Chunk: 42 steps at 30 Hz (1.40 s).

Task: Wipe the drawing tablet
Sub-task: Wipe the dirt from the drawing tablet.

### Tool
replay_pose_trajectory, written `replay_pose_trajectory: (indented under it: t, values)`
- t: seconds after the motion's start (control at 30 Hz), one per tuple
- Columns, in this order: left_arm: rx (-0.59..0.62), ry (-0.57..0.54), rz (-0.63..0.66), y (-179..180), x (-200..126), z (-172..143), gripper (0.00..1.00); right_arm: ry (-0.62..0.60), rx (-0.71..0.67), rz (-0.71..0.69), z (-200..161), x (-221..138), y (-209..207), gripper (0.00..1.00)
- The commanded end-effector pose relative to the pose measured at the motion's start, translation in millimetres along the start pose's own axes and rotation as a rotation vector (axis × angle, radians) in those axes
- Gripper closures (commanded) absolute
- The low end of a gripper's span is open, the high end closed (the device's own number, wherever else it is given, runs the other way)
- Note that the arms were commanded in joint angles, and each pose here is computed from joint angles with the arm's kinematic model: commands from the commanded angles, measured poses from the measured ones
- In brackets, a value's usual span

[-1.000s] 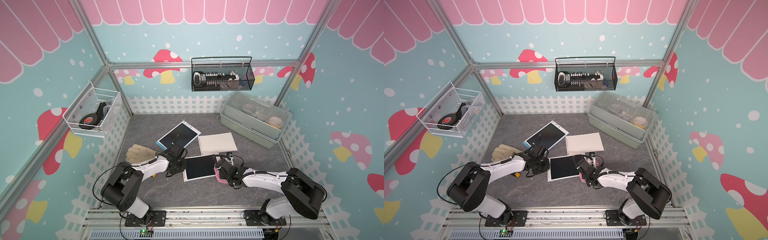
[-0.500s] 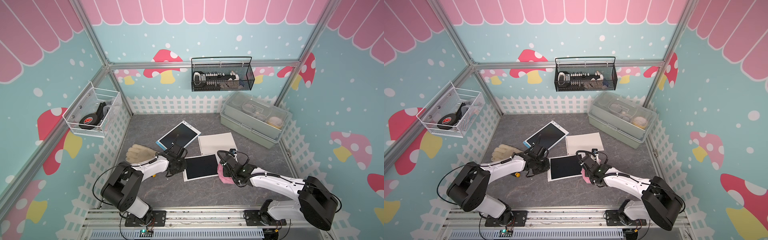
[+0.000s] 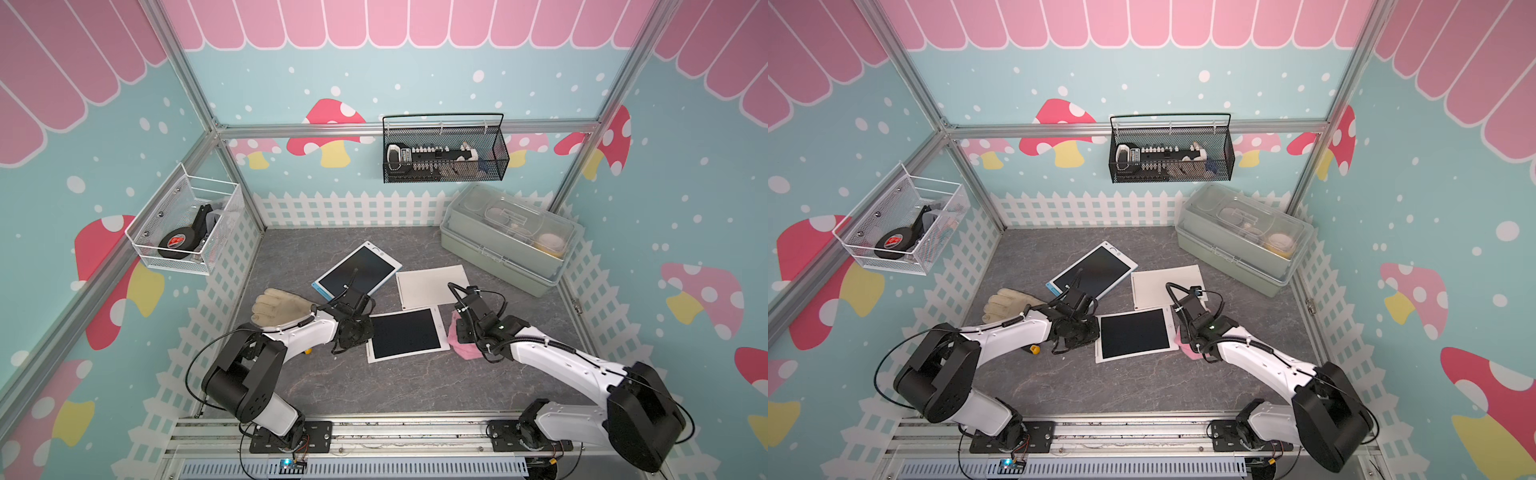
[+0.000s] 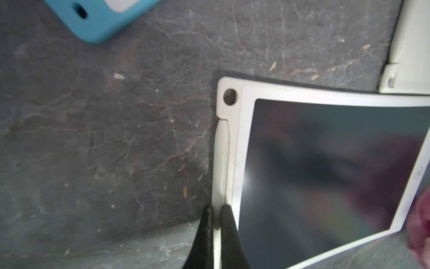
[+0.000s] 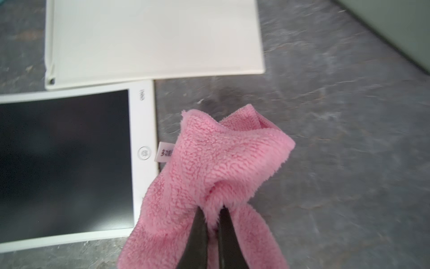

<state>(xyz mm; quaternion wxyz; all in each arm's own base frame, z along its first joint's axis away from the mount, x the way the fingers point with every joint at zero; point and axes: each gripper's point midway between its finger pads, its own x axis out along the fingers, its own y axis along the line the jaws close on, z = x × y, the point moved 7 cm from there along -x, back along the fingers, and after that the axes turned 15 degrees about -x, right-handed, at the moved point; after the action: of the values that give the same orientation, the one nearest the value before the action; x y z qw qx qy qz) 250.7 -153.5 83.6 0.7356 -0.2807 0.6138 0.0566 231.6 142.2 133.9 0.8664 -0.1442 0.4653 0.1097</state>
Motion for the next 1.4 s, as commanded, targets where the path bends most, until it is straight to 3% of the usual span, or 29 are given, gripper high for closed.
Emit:
replay_pose_trajectory:
  t: [0.0, 0.23, 0.43, 0.53, 0.67, 0.77, 1.07, 1.2, 1.37]
  values:
    - [-0.013, 0.124, 0.225, 45.0, 18.6, -26.0, 0.95, -0.035, -0.050, 0.162, 8.3, 9.9, 28.0, 1.00]
    - [-0.013, 0.128, 0.224, 43.6, 20.8, -25.4, 0.95, 0.069, -0.061, 0.233, 0.0, 47.0, 58.1, 1.00]
    - [-0.018, 0.130, 0.225, 44.3, 21.2, -26.1, 0.95, 0.182, -0.016, 0.164, -24.6, 58.5, 46.4, 1.00]
    - [-0.019, 0.132, 0.225, 45.1, 21.3, -26.7, 0.95, 0.159, -0.007, 0.171, -27.0, 46.4, 42.3, 1.00]
    - [-0.018, 0.130, 0.220, 44.9, 20.6, -26.7, 0.95, 0.118, -0.125, 0.236, -14.9, 29.6, 75.2, 1.00]
    - [-0.017, 0.131, 0.219, 44.6, 20.7, -26.8, 0.95, 0.158, -0.112, 0.241, -20.8, 33.6, 85.6, 1.00]
    - [-0.017, 0.130, 0.221, 45.6, 20.4, -27.1, 0.95, 0.239, 0.059, 0.112, -48.9, 38.3, 28.3, 1.00]
    - [-0.013, 0.133, 0.227, 47.2, 21.5, -27.9, 0.95, 0.253, -0.013, 0.171, -39.1, 40.3, 45.1, 1.00]
    - [-0.016, 0.135, 0.225, 46.6, 21.3, -27.8, 0.95, 0.144, -0.043, 0.200, -9.0, 24.0, 70.9, 1.00]
